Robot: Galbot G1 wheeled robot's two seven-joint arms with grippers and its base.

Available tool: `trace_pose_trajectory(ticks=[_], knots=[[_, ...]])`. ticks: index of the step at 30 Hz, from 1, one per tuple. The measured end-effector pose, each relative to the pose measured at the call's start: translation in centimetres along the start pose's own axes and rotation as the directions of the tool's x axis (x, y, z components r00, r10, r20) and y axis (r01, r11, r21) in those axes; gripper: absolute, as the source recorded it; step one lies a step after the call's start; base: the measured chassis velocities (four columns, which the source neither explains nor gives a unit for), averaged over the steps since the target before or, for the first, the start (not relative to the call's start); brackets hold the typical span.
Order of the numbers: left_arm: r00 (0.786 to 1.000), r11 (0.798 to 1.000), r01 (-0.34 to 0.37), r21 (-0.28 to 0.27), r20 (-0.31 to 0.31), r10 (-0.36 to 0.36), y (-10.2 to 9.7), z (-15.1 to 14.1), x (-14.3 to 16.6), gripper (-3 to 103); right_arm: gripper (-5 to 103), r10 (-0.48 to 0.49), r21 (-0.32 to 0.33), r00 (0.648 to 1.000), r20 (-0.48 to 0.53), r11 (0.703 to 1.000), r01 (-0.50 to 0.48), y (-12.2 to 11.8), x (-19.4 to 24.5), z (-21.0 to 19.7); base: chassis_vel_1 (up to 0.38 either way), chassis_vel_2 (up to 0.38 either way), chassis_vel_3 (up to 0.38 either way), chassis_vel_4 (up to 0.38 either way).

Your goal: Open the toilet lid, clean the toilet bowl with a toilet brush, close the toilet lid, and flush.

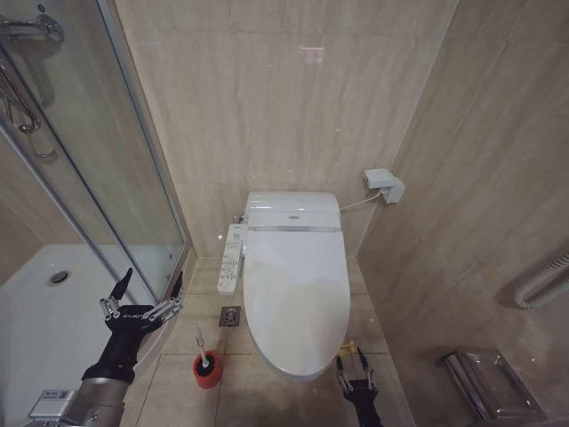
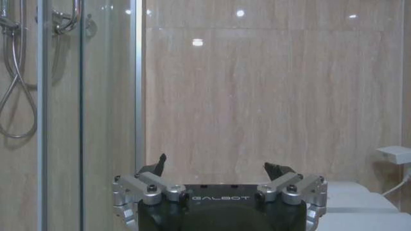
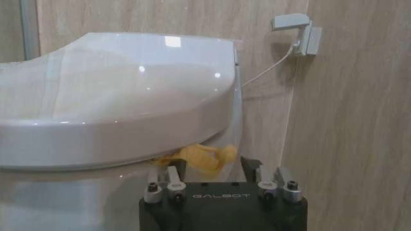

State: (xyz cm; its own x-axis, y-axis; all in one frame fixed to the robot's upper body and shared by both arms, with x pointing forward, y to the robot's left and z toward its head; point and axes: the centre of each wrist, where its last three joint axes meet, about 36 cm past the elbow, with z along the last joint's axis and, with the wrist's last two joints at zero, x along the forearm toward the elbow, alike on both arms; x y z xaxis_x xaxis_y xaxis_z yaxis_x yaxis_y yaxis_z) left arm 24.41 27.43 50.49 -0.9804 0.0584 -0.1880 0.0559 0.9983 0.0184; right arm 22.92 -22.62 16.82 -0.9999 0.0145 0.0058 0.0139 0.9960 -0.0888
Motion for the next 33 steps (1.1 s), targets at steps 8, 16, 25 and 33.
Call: trace_pose_trajectory(ticks=[8,16,25,33], knots=[[1.0,1.0,0.0,0.0,0.0,0.0,0.0,0.0,0.0,100,52,0.007,-0.002,1.0,0.008,1.0,-0.007,0.08,0.04,0.03,0.0,0.0,0.0,0.0],[1.0,1.0,0.0,0.0,0.0,0.0,0.0,0.0,0.0,100,9,0.009,0.001,1.0,0.019,1.0,-0.009,-0.16,-0.04,0.02,0.0,0.0,0.0,0.0],[1.0,1.0,0.0,0.0,0.0,0.0,0.0,0.0,0.0,100,0,0.013,-0.002,1.0,0.024,1.0,-0.013,-0.36,0.23,0.1,0.0,0.0,0.0,0.0],[1.0,1.0,0.0,0.0,0.0,0.0,0.0,0.0,0.0,100,0,0.03,-0.027,0.999,0.032,0.999,-0.03,-0.92,0.82,-0.68,0.0,0.0,0.0,0.0]])
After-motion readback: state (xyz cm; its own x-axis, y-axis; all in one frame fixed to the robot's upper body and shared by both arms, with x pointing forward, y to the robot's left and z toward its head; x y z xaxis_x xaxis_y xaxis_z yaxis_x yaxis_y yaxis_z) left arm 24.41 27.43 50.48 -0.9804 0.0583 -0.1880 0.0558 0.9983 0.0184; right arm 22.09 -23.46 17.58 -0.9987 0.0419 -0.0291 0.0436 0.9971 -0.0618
